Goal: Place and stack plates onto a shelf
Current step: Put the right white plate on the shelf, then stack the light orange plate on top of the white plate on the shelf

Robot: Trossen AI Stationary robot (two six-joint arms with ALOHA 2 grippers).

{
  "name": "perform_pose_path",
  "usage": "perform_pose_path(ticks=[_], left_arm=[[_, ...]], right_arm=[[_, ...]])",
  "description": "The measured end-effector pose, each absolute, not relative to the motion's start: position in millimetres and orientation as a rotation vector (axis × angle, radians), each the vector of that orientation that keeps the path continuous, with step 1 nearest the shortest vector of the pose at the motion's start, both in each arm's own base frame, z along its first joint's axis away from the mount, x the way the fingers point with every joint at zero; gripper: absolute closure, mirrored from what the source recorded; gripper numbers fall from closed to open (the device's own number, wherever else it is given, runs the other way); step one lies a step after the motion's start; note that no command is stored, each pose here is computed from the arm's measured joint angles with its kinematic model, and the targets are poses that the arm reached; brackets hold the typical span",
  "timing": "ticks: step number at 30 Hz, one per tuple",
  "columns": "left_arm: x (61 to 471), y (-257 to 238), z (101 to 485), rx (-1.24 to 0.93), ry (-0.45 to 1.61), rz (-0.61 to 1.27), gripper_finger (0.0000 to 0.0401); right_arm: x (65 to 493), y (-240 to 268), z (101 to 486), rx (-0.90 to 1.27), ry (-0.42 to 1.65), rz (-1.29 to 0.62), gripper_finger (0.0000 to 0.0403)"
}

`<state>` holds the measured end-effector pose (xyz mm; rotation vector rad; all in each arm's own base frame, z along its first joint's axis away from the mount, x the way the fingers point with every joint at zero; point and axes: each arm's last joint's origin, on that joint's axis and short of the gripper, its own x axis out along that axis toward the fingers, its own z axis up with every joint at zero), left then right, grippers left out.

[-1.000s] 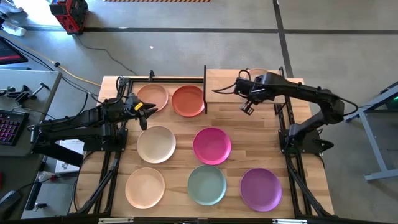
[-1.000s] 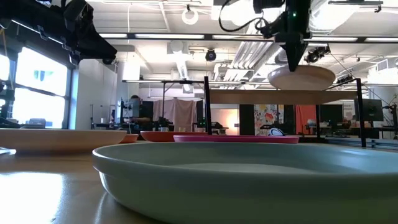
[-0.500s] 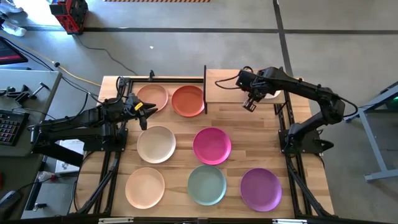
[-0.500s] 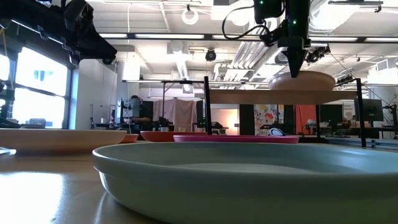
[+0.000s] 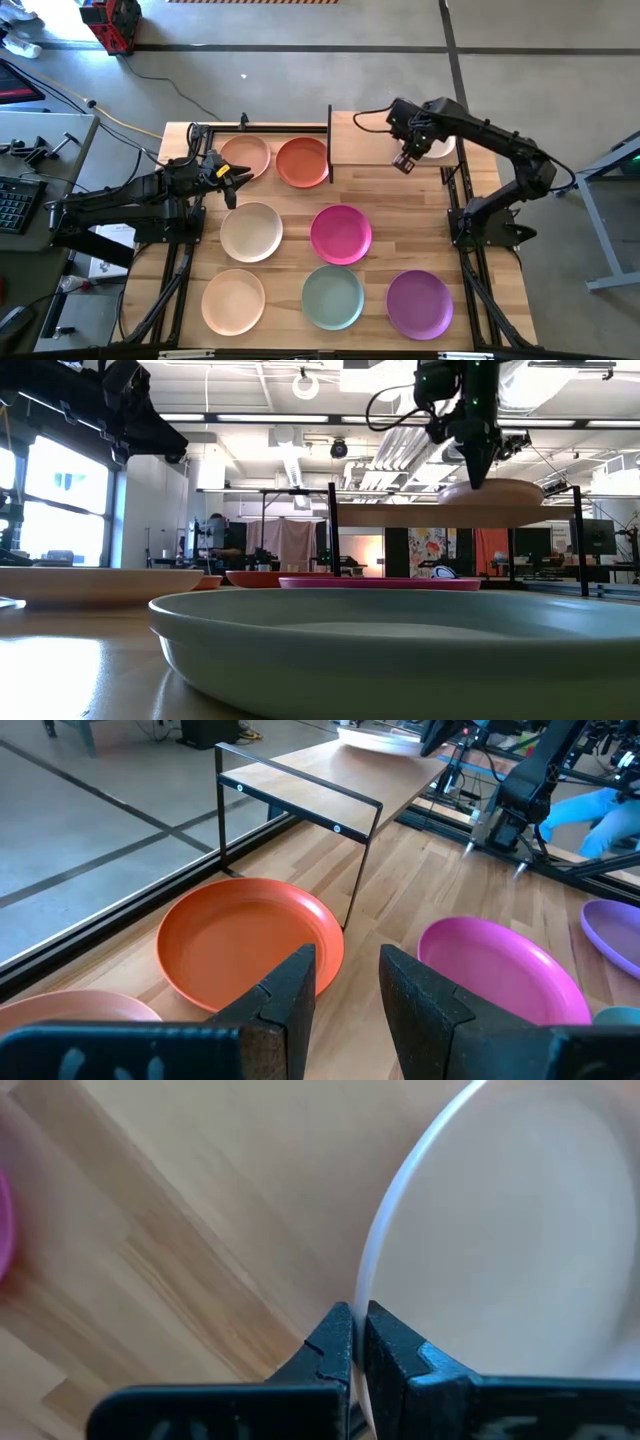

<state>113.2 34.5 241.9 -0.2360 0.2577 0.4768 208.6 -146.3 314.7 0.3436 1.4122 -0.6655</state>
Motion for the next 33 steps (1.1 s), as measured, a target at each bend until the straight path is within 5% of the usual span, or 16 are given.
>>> perform_pose_path(ticks=[13, 24, 33], left_arm=[[113, 35, 242, -0.236, 0.258, 0.477, 0.03], [113, 35, 242, -0.236, 0.258, 0.477, 0.03], [113, 35, 242, -0.236, 0.259, 0.477, 0.03]], right_arm=[[208, -149, 315, 0.375, 1.389, -0.634, 0.0401], [209, -149, 315, 0.377, 1.385, -0.638, 0.0341], [214, -143, 327, 0.363, 1.346, -0.633, 0.0336]])
